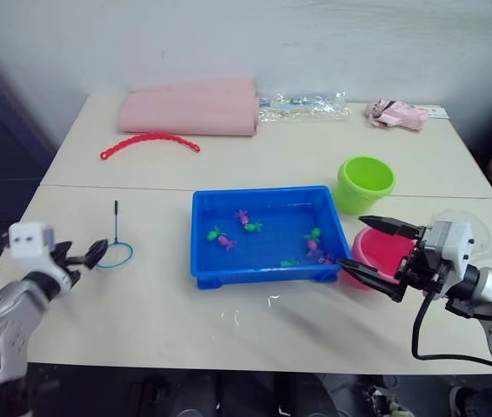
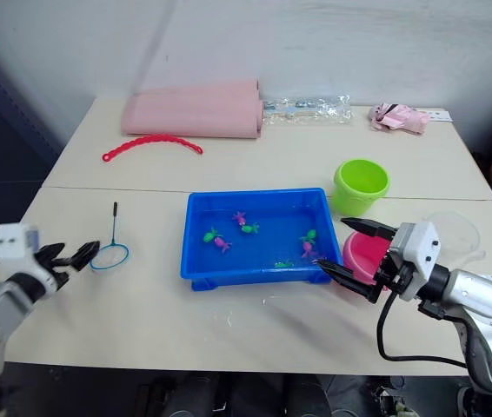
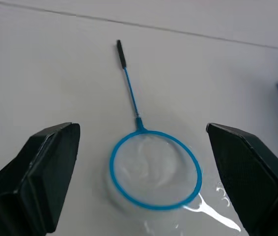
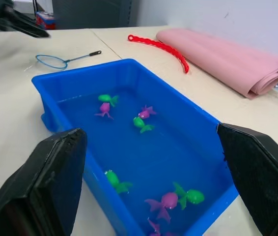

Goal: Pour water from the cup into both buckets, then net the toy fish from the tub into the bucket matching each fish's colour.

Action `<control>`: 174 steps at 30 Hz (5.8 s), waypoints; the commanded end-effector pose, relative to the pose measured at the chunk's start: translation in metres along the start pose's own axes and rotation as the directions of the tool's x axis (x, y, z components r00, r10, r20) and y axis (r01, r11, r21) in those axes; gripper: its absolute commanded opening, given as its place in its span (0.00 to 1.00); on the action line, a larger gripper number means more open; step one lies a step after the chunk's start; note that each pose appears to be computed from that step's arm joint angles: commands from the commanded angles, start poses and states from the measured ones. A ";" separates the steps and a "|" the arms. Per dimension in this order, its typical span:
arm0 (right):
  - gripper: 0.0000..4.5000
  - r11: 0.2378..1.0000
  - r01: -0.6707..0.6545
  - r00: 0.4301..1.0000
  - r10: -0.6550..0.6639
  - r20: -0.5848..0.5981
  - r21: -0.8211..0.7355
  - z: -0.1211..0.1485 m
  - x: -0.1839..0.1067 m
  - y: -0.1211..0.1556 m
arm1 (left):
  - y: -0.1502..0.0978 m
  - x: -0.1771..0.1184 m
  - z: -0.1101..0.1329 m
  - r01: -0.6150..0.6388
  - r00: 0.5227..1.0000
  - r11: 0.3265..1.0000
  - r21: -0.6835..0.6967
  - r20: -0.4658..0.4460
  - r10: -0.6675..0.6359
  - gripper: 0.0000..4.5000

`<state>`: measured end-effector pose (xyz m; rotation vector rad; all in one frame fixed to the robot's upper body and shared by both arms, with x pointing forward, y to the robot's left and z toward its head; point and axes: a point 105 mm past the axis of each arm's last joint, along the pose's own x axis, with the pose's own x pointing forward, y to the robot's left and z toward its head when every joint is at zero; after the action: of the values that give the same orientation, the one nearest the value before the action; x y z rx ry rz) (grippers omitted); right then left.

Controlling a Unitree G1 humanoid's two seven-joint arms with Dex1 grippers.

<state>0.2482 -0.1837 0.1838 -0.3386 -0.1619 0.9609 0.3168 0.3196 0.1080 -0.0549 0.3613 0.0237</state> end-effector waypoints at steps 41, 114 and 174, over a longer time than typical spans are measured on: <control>1.00 0.943 -0.306 0.947 0.316 -0.061 0.133 0.046 0.035 0.041 | -0.094 -0.067 0.085 0.773 0.443 0.203 0.601 -0.281 -0.852 0.01; 0.00 0.927 -0.299 0.840 0.144 -0.522 -0.225 0.015 0.000 -0.074 | -0.141 -0.066 0.065 0.773 0.317 0.272 0.574 0.023 -0.948 0.99; 0.00 0.288 -0.887 0.363 -0.044 -0.931 -0.360 0.039 0.057 -0.087 | -0.203 -0.053 0.053 0.854 0.233 0.160 0.496 -0.088 -0.969 0.99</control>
<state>0.3437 -0.1744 0.2403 -1.8027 0.3558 1.1650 0.2916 0.1212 0.1900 0.1892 0.0053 -1.3400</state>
